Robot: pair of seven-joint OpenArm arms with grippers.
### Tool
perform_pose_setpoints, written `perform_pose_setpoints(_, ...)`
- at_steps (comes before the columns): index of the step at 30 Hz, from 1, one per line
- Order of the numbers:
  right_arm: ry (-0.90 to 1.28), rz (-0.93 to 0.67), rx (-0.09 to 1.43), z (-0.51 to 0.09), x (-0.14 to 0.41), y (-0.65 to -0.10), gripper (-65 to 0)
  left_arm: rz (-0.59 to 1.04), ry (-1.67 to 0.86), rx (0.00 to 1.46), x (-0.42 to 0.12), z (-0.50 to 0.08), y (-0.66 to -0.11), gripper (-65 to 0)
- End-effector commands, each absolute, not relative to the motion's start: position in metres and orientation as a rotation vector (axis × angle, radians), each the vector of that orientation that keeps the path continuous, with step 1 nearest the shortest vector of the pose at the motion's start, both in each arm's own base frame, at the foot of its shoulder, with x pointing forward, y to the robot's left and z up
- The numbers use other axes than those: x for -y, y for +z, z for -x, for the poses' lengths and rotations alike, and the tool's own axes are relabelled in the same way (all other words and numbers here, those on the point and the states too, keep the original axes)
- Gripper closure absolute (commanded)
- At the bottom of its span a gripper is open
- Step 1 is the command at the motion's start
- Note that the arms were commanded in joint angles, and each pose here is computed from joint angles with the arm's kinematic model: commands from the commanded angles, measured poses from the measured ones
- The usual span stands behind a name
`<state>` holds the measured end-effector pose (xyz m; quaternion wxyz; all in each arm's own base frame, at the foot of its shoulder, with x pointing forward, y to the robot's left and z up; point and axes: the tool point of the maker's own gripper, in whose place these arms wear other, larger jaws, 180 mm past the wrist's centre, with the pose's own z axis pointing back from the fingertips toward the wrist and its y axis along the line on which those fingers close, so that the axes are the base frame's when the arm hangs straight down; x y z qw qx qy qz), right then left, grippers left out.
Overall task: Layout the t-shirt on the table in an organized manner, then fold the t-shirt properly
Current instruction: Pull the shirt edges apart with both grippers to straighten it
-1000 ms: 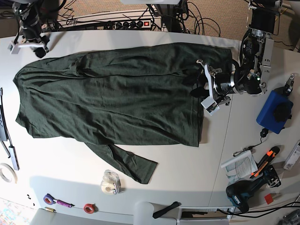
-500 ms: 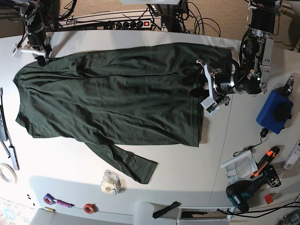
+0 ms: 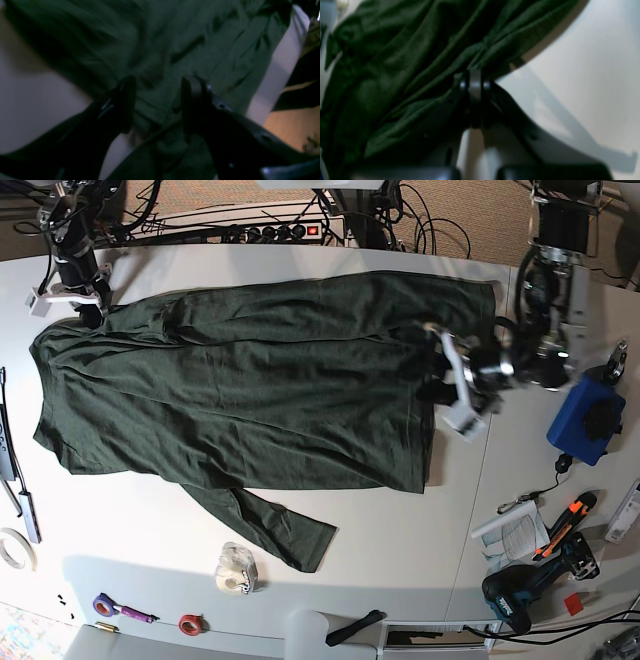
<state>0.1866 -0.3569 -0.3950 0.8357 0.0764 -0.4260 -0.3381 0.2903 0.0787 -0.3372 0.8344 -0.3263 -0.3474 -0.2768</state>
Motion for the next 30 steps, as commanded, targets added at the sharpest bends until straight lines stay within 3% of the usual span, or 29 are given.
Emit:
perform_pose_setpoints(1, -0.689, -0.136, 0.851, -0.179, 0.36, -0.4, 0.0, 0.705, -0.567, 0.799, -0.088, -0.3, -0.318, -27.9)
perform_pose_setpoints(3, -0.673, -0.134, 0.847, -0.18, 0.361, -0.398, 0.0, 0.702, -0.493, 0.825, -0.11, -0.303, -0.311, -28.1)
perform_pose_setpoints(8, -0.675, -0.137, 0.845, -0.179, 0.36, -0.399, 0.0, 0.648, -0.353, 0.786, -0.159, -0.287, -0.32, -37.0)
perform_pose_setpoints(18, -0.682, -0.163, 0.832, -0.179, 0.356, -0.4, 0.0, 0.619, -0.226, 0.553, -0.18, -0.203, -0.38, -37.1)
perform_pose_setpoints(26, -0.649, -0.181, 0.824, -0.179, 0.351, -0.4, 0.0, 0.639, -0.196, 0.519, -0.175, -0.184, -0.39, -36.8)
perform_pose_setpoints(28, -0.638, -0.189, 0.811, -0.179, 0.348, -0.401, 0.0, 0.652, -0.184, 0.522, -0.17, -0.184, -0.391, -31.5)
perform_pose_setpoints(30, -0.635, -0.194, 0.795, -0.177, 0.346, -0.403, 0.0, 0.67, -0.172, 0.528, -0.164, -0.184, -0.392, -20.1)
